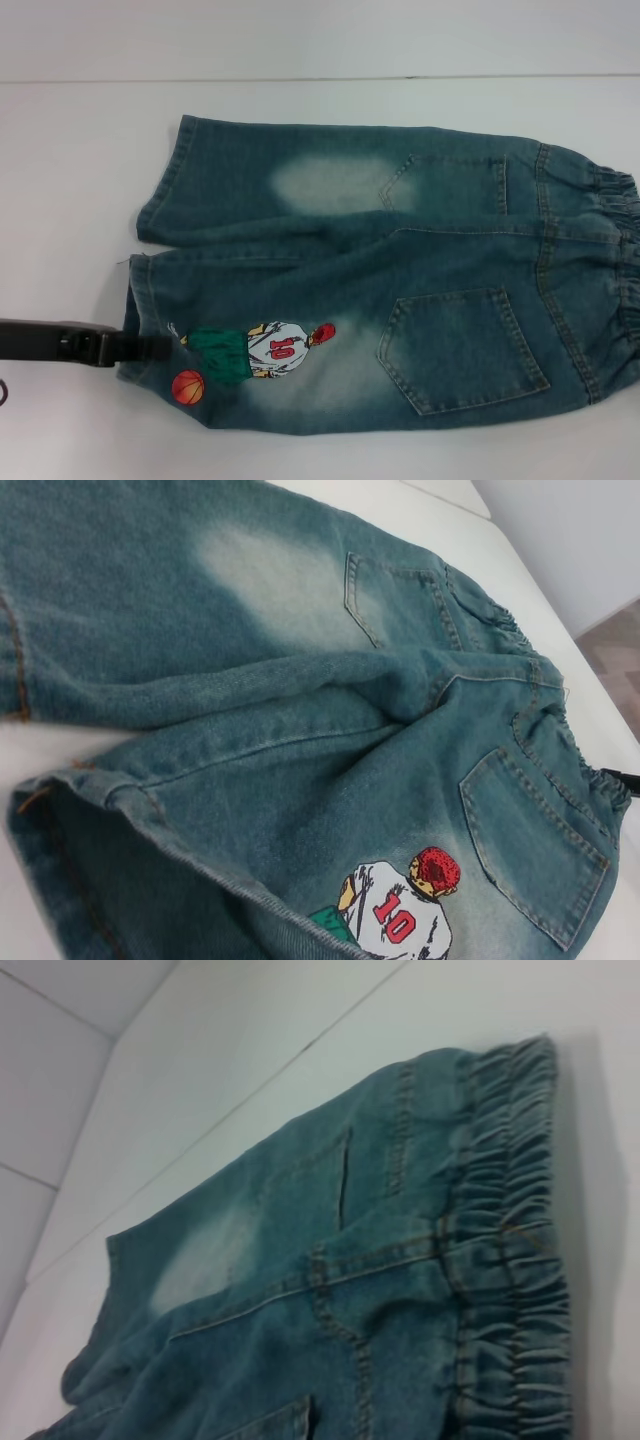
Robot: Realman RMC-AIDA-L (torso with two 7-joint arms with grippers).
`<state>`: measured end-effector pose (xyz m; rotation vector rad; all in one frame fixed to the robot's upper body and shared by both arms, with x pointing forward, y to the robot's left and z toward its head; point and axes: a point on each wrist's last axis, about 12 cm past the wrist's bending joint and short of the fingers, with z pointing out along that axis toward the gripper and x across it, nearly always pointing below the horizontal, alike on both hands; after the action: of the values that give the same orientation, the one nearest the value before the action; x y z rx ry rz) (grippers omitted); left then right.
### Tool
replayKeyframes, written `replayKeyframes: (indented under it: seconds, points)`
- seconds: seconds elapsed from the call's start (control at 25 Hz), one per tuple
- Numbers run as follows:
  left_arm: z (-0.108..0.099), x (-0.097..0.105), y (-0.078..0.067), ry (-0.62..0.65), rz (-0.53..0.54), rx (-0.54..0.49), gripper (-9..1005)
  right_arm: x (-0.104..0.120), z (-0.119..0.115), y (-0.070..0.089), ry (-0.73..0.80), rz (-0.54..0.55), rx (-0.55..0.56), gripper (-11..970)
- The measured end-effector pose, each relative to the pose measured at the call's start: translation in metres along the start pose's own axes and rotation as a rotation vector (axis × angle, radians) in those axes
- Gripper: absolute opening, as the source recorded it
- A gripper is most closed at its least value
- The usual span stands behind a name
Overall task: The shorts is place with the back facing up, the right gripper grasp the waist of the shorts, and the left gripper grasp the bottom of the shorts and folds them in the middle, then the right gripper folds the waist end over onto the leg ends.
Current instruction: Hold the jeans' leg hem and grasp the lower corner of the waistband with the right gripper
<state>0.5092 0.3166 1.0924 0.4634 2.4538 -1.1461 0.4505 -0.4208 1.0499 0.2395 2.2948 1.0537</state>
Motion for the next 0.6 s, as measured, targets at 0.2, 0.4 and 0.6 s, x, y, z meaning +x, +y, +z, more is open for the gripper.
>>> replayKeyframes:
  seconds: [0.2,0.4,0.6]
  points:
    - [0.0005,-0.0011,0.0002,-0.002,0.001,-0.002,76,-0.0006,0.0020,0.0016,0.012,-0.011,-0.006,895]
    - [0.0013,-0.0006,0.0006,-0.001,-0.003,0.001,75,-0.0005,0.0043,0.0023,0.027,-0.019,-0.005,887]
    - [-0.0003,-0.0012,0.0019,-0.002,-0.004,-0.005,74,0.0003,0.0075,0.0033,0.057,-0.025,-0.003,884]
